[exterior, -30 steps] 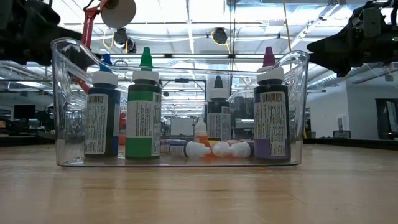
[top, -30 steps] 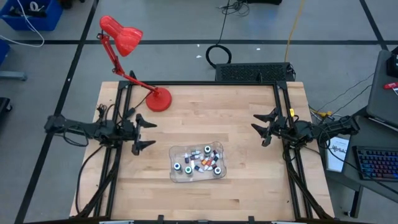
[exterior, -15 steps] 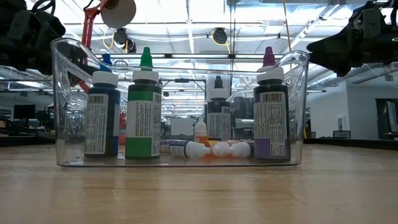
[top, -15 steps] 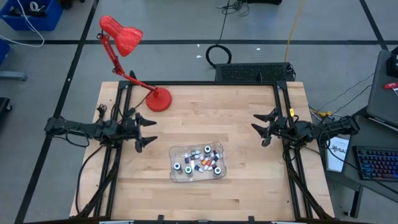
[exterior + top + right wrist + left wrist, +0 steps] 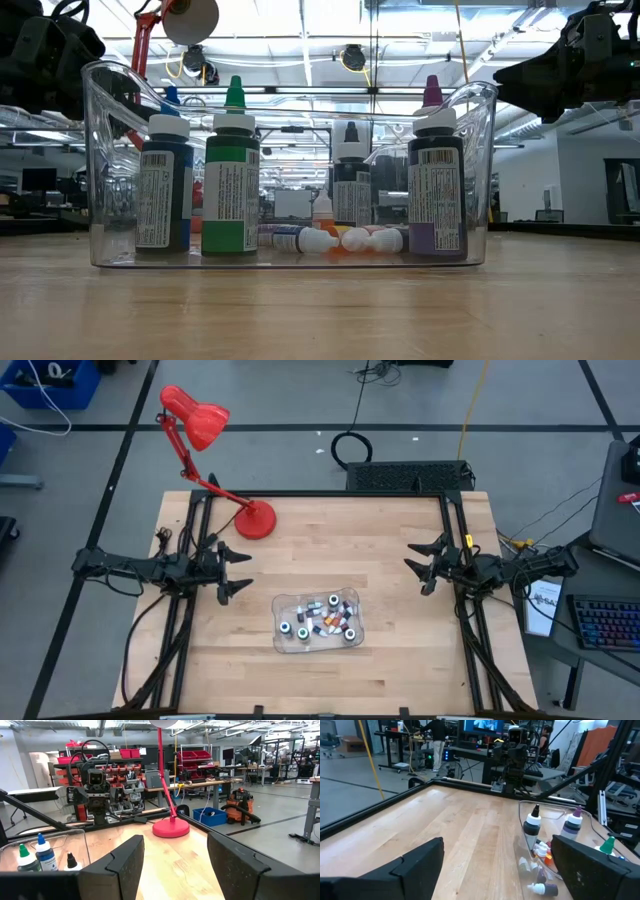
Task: Pick & Place food coloring
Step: Return to Home Position
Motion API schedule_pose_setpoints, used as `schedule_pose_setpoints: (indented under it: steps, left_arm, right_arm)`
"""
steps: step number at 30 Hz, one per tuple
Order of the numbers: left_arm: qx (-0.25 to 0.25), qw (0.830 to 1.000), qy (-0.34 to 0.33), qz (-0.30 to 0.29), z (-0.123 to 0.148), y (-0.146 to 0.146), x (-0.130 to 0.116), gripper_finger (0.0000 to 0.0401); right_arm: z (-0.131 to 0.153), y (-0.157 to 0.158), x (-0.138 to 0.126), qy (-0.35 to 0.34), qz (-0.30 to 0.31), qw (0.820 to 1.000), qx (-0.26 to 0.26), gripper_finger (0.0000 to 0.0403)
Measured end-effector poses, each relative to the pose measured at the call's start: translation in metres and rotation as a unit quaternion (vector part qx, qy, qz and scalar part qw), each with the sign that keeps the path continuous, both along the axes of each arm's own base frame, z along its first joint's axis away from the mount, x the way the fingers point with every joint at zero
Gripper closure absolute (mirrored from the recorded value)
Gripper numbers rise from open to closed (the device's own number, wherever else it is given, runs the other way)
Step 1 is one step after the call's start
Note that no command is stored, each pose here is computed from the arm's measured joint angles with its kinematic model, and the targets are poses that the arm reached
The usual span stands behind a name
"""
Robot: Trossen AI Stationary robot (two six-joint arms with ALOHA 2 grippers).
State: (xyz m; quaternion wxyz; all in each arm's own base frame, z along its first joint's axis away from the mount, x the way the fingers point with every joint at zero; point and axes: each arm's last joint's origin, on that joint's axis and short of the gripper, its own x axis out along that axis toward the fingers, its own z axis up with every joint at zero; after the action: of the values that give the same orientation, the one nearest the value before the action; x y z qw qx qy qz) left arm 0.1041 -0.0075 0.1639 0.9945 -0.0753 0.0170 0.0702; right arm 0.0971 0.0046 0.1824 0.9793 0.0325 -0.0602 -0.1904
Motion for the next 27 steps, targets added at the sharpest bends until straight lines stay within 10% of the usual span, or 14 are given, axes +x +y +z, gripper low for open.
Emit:
schedule_pose_setpoints:
  steps: [27]
  left_arm:
    - [0.0,1.0,-0.001,0.0,0.0001,0.0,0.0,0.0034]
  right_arm:
    - [0.0,0.0,0.0,0.0,0.0,1.0,0.0,0.0197]
